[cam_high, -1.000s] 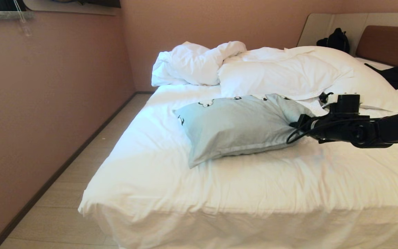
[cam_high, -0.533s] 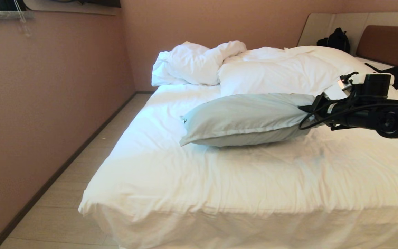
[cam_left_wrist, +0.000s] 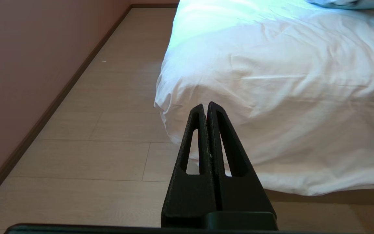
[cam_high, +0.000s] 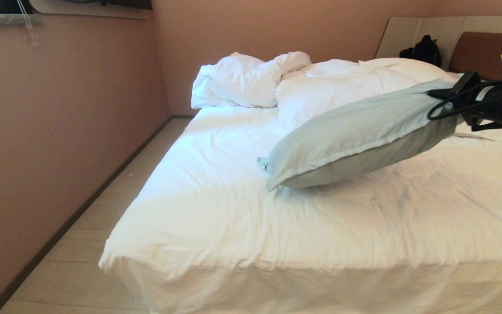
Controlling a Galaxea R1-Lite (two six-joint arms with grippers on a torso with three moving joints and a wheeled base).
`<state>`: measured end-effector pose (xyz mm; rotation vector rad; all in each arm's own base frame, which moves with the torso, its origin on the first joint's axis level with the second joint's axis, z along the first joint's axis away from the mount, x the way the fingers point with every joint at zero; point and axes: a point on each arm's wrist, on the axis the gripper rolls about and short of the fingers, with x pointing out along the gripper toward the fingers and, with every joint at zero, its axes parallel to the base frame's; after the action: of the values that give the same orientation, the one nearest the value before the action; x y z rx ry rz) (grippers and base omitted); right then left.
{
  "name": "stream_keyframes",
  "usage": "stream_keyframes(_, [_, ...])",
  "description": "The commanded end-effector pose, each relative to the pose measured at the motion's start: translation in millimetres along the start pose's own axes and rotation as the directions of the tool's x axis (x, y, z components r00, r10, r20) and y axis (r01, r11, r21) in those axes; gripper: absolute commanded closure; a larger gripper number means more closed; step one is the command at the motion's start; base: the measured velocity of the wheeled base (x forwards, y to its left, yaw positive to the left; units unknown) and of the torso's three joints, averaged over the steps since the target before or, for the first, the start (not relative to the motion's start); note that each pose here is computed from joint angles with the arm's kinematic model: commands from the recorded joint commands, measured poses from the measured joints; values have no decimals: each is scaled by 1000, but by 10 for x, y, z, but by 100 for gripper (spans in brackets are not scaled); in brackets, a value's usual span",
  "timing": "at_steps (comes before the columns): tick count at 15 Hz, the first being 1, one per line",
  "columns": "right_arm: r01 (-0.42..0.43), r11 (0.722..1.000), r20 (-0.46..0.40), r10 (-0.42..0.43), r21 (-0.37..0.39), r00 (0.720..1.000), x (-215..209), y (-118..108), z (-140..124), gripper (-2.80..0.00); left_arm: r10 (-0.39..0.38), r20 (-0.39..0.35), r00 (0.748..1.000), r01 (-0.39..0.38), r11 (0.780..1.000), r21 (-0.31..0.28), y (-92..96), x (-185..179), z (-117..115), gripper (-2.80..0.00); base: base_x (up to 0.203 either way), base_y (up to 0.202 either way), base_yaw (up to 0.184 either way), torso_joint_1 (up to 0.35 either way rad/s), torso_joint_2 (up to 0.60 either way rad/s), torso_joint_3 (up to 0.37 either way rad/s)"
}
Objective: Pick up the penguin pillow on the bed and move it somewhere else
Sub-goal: Pick up the pillow, then move to the head of the bed
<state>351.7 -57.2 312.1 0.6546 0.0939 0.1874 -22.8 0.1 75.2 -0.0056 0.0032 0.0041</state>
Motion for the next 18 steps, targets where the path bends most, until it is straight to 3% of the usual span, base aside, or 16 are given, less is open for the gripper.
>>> stream_keyframes(1, [33,996,31,-36,87,999,-279,128,249,0,1,-1,1000,-1,1000,1,0,1,-5,0,0,0,0,0,0,0])
stream_keyframes(5, [89,979,41,-99,183,994,-539,228,505,0,1,-1,1000,-1,1000,1,0,1,-5,0,0,0,0,0,0,0])
stream_keyframes(12, [46,981,171,-79,189,982,-1076,488,747,0,1,-1,1000,-1,1000,1,0,1,-5,0,0,0,0,0,0,0])
stream_keyframes(18, [-7,976,173,-31,217,984,-1282,509,839,0,1,0,1000,-1,1000,1,0,1,-3,0,0,0,0,0,0,0])
